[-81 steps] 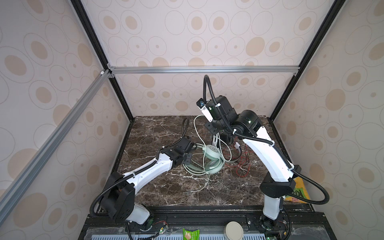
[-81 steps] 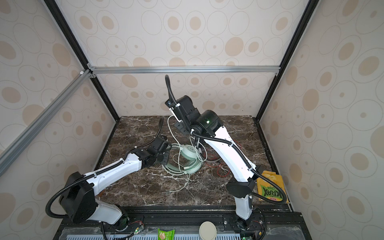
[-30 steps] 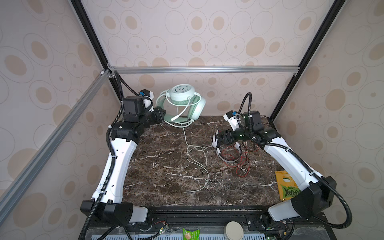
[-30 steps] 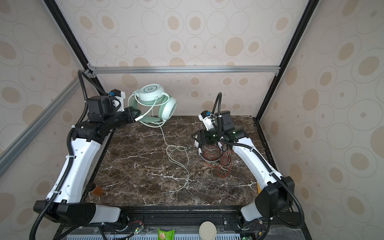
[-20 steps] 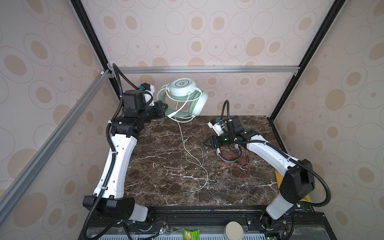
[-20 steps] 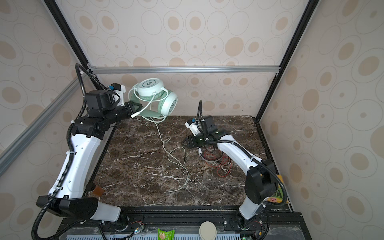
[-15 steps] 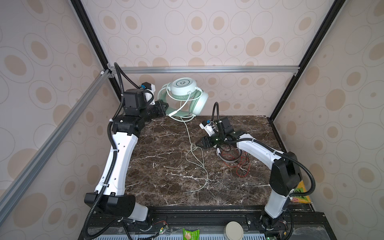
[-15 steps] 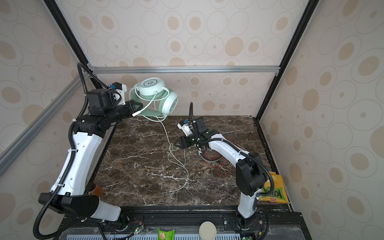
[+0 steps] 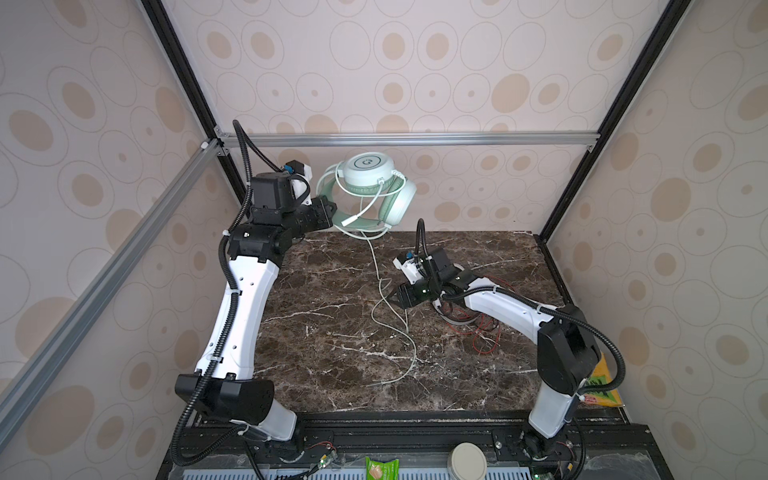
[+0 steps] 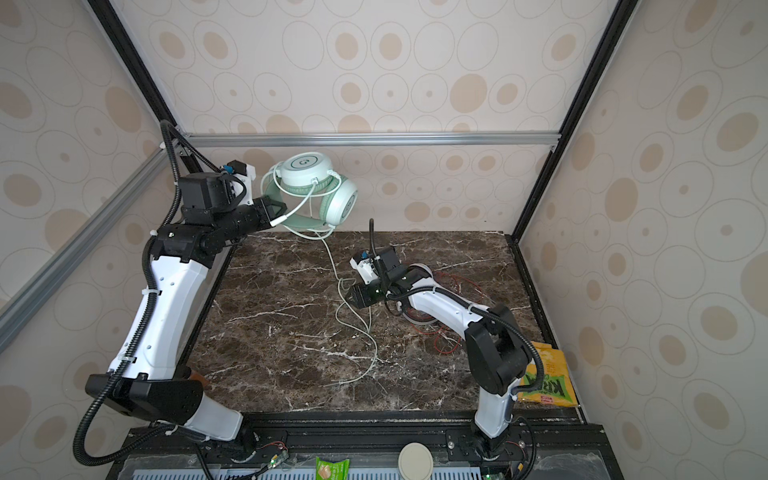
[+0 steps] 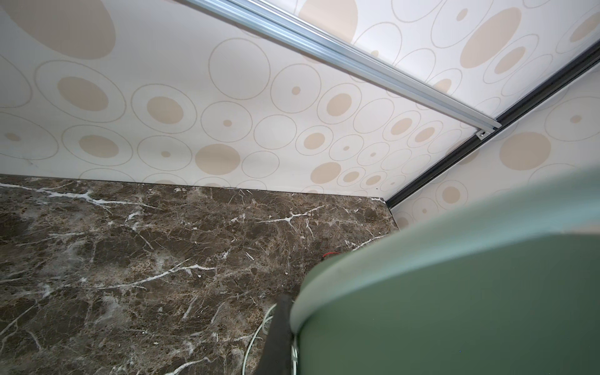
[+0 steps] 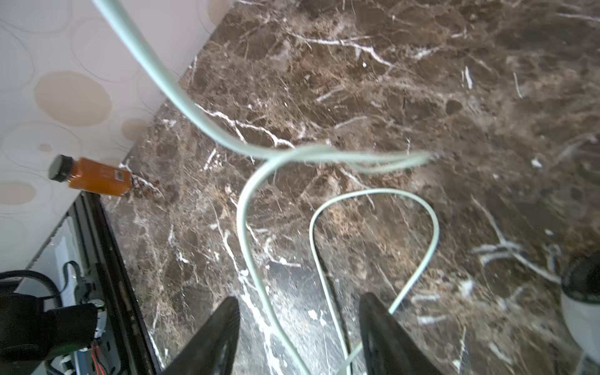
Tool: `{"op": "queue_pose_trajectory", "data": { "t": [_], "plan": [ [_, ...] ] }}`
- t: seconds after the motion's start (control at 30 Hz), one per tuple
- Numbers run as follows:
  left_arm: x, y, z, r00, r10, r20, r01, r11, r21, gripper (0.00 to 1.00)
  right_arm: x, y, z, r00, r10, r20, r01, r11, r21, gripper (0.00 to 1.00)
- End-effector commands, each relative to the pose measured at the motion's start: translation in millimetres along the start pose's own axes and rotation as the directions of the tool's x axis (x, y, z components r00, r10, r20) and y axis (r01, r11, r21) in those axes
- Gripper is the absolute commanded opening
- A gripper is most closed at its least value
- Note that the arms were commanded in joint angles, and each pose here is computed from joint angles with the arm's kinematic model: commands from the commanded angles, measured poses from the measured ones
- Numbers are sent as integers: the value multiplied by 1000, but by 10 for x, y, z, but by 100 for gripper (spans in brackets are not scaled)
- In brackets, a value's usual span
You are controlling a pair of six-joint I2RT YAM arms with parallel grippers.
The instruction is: Wrap the headphones
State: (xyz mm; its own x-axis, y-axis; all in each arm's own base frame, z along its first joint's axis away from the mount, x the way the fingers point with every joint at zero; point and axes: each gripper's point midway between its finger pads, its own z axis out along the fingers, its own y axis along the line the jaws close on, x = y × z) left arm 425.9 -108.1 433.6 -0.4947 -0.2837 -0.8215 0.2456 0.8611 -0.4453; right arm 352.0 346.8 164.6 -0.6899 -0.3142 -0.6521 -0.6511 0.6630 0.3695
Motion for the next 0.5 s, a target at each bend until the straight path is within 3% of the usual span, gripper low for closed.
{"op": "queue_pose_trajectory", "data": {
  "t": [0.0,0.27,0.3,0.4,0.47],
  "plan": [
    [-298,-197,-129,995,34,91,-38,998,50,0,12,176,-48,996,-87,31,85,996,40,61],
    [-353,-212,-144,995,37,97,-41,998,46,0,134,3,244,995,-87,-54,93,989,112,56],
    [-362,-216,-155,994,37,100,-42,998,45,0,128,-31,254,994,-90,-67,98,987,127,50],
    [-357,-200,-171,994,42,99,-45,998,32,0,151,-120,218,988,-117,-102,134,975,176,12],
    [-348,-175,-189,994,47,97,-49,999,18,0,117,-199,53,989,-132,-73,145,966,215,0]
  ]
}}
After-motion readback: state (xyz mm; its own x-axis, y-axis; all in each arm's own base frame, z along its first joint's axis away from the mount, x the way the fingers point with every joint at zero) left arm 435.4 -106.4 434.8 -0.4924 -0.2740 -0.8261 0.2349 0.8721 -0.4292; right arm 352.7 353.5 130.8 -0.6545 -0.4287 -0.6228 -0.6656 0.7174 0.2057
